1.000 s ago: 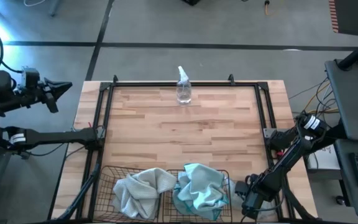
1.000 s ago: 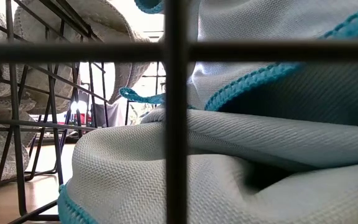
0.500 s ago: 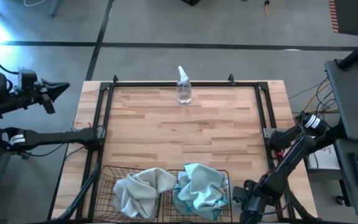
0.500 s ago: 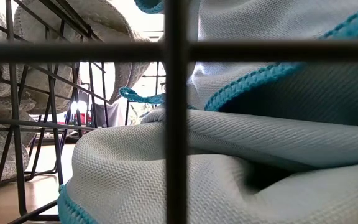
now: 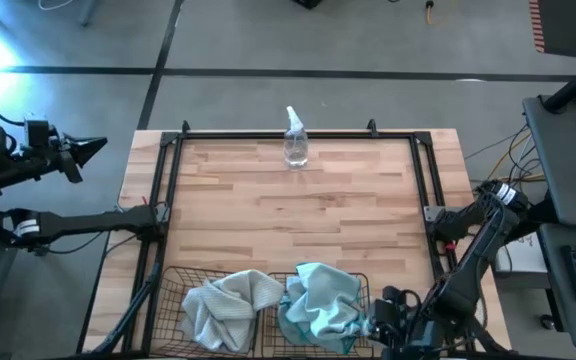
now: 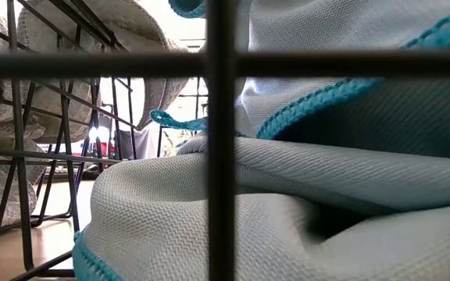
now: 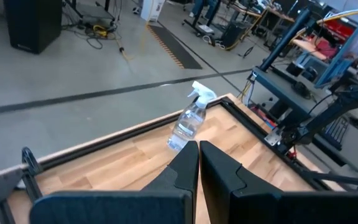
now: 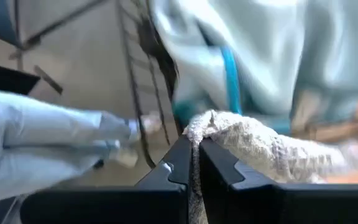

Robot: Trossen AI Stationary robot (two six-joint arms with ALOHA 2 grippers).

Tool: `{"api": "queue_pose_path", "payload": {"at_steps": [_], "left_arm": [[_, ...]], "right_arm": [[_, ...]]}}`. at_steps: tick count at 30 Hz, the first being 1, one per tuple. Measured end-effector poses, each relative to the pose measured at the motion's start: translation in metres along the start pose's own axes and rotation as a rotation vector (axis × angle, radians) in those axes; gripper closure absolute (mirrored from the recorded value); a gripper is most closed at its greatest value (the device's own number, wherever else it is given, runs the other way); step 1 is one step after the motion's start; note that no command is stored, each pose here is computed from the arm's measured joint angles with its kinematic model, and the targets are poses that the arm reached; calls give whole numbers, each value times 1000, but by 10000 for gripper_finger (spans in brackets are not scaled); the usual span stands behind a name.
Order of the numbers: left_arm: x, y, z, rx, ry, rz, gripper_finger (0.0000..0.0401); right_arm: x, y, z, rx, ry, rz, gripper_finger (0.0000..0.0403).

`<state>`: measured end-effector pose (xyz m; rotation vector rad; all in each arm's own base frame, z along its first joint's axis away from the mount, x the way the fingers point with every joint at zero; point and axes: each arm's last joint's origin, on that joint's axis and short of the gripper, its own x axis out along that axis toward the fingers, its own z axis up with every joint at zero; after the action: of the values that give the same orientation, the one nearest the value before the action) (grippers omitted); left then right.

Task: Sort microfiber towel by color & place in baskets
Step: Put the gray microfiber towel into the left black wire basket

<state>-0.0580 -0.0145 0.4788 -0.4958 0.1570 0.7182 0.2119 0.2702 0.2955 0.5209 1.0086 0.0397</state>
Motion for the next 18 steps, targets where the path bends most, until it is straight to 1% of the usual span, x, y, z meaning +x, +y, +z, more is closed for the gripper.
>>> {"api": "queue_pose_path", "payload": {"at_steps": [6, 11, 14, 18], "left_arm": [[-1, 4, -8, -50, 9, -4, 401], [-3, 8, -13, -23, 14, -12, 401], [-6, 9, -16, -1, 14, -37, 401], [-11, 10, -19, 16, 42, -124, 401]], "right_arm": [[-32, 22, 25, -80, -202, 44, 390], [-57, 33, 50, -109, -393, 31, 390], [-71, 35, 66, -114, -489, 12, 390], [-86, 37, 86, -138, -602, -4, 390]]}}
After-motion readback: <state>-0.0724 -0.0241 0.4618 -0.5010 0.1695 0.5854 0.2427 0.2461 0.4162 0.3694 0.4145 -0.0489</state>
